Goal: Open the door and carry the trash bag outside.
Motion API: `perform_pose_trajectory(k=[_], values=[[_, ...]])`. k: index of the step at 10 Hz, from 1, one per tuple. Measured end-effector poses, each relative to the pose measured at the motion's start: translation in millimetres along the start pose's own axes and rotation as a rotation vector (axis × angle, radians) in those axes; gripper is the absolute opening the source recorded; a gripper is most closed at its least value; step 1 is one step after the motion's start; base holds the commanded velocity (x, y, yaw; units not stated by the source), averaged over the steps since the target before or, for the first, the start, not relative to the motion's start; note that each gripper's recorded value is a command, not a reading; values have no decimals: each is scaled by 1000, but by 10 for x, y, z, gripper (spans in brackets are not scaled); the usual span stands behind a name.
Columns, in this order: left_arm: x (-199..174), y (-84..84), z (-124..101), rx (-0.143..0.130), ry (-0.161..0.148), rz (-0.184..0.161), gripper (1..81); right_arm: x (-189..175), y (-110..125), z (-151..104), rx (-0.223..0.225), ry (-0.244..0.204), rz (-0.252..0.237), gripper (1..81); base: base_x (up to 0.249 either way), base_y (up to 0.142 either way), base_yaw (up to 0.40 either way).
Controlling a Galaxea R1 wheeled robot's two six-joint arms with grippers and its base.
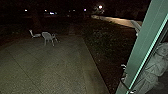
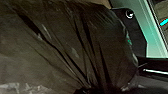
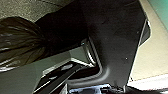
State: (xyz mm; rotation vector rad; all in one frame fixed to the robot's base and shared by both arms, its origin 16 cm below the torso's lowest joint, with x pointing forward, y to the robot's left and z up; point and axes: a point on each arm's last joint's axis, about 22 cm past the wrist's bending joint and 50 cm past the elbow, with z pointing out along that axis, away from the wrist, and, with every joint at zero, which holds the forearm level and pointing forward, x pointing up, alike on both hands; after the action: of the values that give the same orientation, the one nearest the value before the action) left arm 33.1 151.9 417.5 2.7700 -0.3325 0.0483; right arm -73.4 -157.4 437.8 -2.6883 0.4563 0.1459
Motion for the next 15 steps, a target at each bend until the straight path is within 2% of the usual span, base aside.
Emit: perform_pose_trajectory(k=[2,4,6,8,10,11,13,15], values=[[-59,9,-1,-1,-6,-2,10,-83,16,7,-7,-11,-3,811,0,0,0],[-110,10,-4,-2,-15,-4,10,-125,40,3,-11,-18,-36,811,0,0,0],[-129,-82,-32,6,-21,-2,10,-139,-5,-31,13,-22,-39,811,0,0,0],[-185,-194,-76,11,-28,-3,10,-152,-71,-123,57,-30,-44,811,0,0,0],[-169,-149,-109,-21,-22,-3,10,-165,-146,-219,97,-37,-46,811,0,0,0],[-178,-127,-134,-41,-21,-6,10,-165,-111,-304,109,-42,-45,811,0,0,0],[-274,-238,-194,-56,-46,-21,10,-204,92,-467,95,-69,-28,811,0,0,0],[-258,-279,-171,-69,-70,-45,10,-84,45,-522,105,-87,-16,811,0,0,0]])
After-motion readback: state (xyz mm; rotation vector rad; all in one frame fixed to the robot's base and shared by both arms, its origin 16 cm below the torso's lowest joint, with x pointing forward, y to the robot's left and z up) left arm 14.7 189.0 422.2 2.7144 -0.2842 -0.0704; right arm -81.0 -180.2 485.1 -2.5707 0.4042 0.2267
